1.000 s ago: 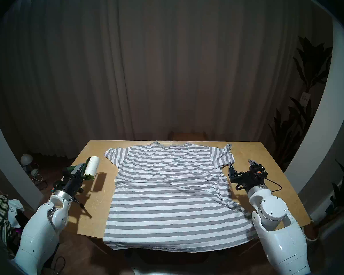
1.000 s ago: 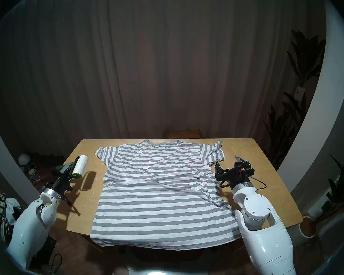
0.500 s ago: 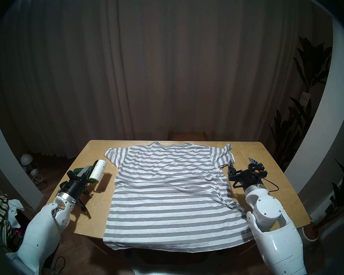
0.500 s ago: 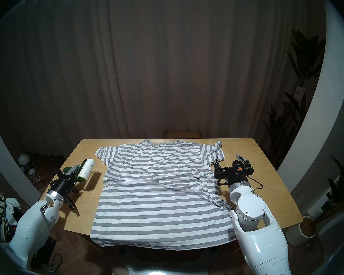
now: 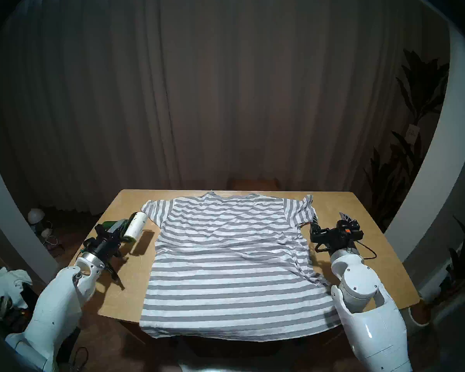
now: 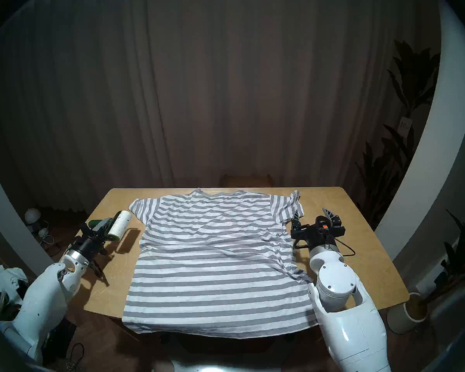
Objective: Use the fur roller to clean a top
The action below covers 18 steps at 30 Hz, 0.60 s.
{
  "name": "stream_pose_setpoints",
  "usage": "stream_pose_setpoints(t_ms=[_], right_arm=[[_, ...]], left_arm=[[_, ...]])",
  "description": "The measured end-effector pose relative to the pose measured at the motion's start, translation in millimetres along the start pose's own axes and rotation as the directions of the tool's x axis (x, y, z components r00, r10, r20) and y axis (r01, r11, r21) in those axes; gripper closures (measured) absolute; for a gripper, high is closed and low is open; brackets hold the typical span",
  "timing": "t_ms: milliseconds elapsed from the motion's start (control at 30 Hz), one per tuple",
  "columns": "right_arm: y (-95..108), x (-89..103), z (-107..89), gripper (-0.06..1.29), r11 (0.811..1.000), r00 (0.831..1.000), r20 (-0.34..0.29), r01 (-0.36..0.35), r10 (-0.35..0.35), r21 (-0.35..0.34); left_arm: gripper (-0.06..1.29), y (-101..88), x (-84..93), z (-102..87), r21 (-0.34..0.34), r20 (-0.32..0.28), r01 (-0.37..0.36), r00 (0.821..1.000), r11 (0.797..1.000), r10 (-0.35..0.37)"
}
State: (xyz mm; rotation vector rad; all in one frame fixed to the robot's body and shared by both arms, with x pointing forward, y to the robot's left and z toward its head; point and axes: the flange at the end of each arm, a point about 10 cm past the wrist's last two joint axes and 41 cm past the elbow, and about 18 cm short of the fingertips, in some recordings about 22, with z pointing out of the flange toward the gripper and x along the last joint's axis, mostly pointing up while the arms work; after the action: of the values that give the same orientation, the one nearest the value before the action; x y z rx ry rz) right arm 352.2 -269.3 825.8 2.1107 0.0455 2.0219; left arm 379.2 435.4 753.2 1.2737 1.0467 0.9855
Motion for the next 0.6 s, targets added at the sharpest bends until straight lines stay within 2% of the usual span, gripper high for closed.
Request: stream_pose_setpoints(t_ms=[367, 600], right_arm=[[4.2, 0.0, 0.6, 0.03, 1.000, 1.000, -0.007, -0.003, 0.003, -0.014], [7.1, -1.6, -2.1, 0.03, 1.000, 1.000, -0.007, -0.008, 0.008, -0.017]], left_arm=[[1.22, -4.1, 0.1, 3.3, 0.042, -0.065, 0.013, 0.998, 0.999, -0.011], [1.22, -5.4, 2.3, 2.7, 0.026, -0.053, 0.039, 0.998, 0.999, -0.037]])
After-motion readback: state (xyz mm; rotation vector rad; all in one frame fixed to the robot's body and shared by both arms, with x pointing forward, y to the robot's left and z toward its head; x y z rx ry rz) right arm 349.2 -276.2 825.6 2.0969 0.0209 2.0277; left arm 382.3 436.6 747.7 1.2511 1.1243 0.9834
